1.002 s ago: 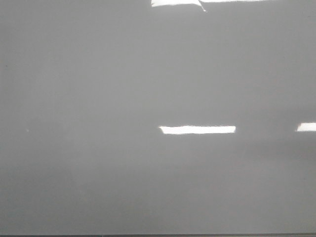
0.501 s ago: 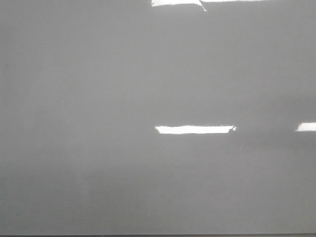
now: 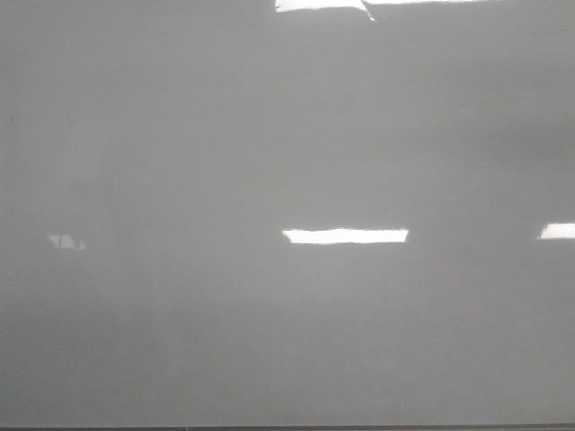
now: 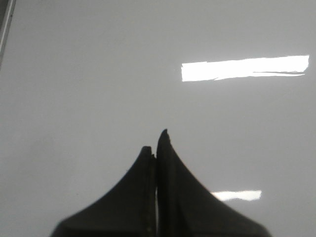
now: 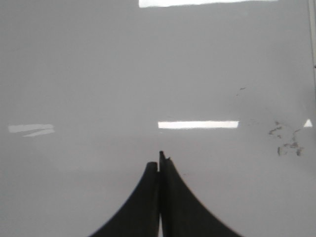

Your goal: Write number 6 on whiteboard

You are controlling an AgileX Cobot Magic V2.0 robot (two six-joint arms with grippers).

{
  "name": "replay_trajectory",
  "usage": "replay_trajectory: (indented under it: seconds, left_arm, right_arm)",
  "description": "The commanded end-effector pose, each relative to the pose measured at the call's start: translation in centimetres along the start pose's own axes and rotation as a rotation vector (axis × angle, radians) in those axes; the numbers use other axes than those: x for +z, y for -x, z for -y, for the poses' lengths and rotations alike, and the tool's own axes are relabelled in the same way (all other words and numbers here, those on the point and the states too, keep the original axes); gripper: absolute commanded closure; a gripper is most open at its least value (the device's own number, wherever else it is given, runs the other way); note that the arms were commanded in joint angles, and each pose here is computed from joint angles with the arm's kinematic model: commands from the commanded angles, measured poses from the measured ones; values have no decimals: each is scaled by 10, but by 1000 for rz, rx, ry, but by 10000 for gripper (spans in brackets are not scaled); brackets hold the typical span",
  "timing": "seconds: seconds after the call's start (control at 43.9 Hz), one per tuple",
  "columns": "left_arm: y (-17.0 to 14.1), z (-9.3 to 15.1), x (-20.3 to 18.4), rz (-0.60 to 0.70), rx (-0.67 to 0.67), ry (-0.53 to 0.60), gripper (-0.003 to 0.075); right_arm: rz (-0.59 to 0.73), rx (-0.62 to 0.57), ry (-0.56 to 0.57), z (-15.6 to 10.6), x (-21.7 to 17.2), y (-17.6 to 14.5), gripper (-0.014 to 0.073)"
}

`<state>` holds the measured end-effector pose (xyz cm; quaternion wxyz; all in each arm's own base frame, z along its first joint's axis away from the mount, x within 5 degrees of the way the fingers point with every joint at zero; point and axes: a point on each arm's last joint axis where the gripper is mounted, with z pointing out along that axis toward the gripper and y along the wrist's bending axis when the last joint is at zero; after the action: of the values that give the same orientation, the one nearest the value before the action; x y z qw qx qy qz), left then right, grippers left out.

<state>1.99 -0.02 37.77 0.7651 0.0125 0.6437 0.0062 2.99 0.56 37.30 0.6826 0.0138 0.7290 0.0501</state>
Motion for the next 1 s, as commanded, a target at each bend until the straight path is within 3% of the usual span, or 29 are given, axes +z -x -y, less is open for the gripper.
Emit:
replay_trajectory:
  seconds: [0.0, 0.228, 0.387, 0.706, 0.774, 0.843, 0.979]
  left_arm:
    - [23, -1, 13, -23, -6, -3, 741]
    - [16, 0, 43, -206, -6, -8, 741]
    - [-1, 0, 58, -355, -5, -12, 741]
    - [-26, 2, 82, -469, -16, -18, 740]
    - [-31, 2, 85, -493, -16, -19, 720]
    - [-33, 2, 87, -507, -14, -19, 654]
    - [-38, 2, 95, -537, -8, -19, 402]
  right_arm:
    - [-16, -11, 22, -4, 8, 32, 661]
    - [-166, -76, 24, -4, 42, 45, 661]
    - [-262, -70, 18, -1, 68, 35, 661]
    - [-423, -55, 9, 4, 105, 6, 650]
    - [-427, -54, 8, 4, 105, 3, 575]
    - [-426, -54, 8, 4, 106, 3, 438]
    - [-420, -54, 7, 4, 106, 3, 190]
